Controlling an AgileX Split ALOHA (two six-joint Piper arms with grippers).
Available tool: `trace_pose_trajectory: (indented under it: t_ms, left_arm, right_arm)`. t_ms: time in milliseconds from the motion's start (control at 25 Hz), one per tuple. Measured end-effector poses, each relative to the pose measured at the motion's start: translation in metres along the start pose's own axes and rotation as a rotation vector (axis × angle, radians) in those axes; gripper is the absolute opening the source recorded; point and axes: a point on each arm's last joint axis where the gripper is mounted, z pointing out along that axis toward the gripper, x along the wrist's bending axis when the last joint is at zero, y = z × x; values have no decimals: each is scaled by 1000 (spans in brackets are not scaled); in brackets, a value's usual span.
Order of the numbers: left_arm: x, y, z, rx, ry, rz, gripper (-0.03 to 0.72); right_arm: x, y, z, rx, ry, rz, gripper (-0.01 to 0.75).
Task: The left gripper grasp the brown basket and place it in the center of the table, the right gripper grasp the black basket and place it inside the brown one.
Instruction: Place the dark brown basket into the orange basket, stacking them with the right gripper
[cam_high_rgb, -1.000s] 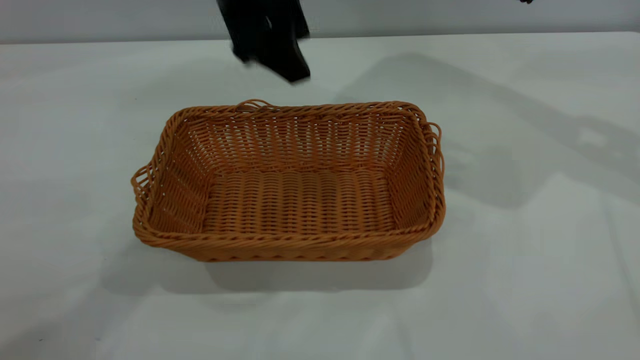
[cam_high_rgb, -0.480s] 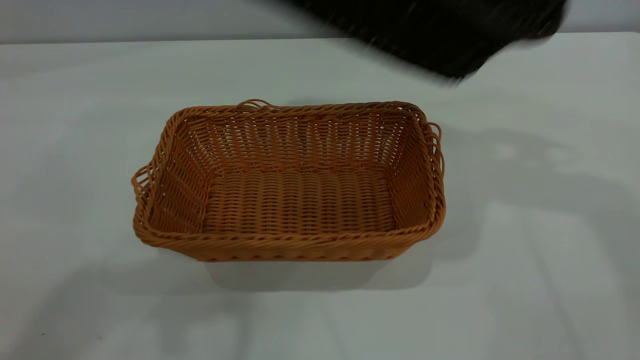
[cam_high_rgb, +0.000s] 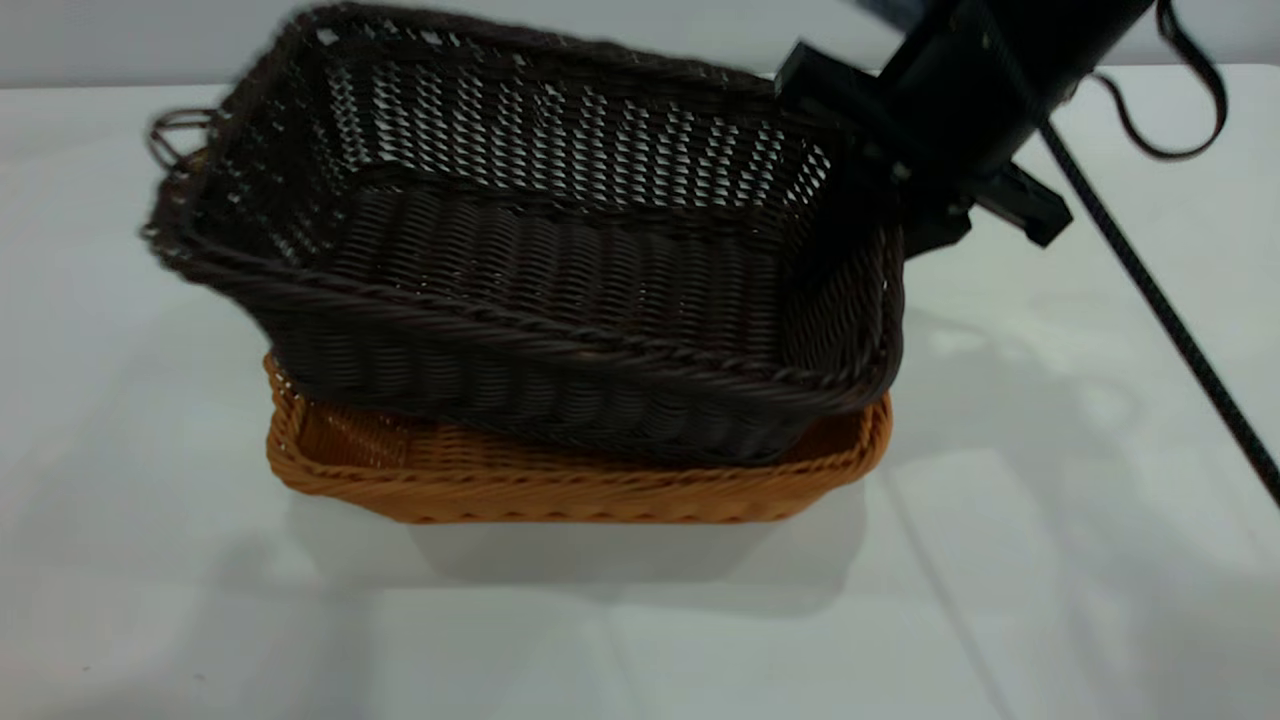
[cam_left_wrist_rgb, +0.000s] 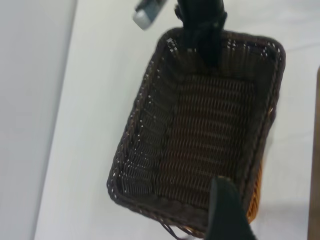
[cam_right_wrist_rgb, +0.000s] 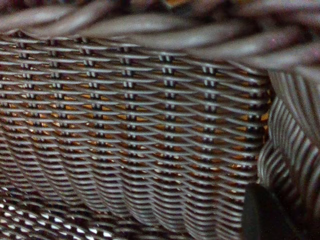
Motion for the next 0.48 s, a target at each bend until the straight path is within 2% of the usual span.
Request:
trace_pose_trajectory:
  t_ms: [480]
  left_arm:
    - [-8,-3,-14,-8,41,-18,407]
  right_arm:
    - [-16,6,10,-27,-116,-98,89]
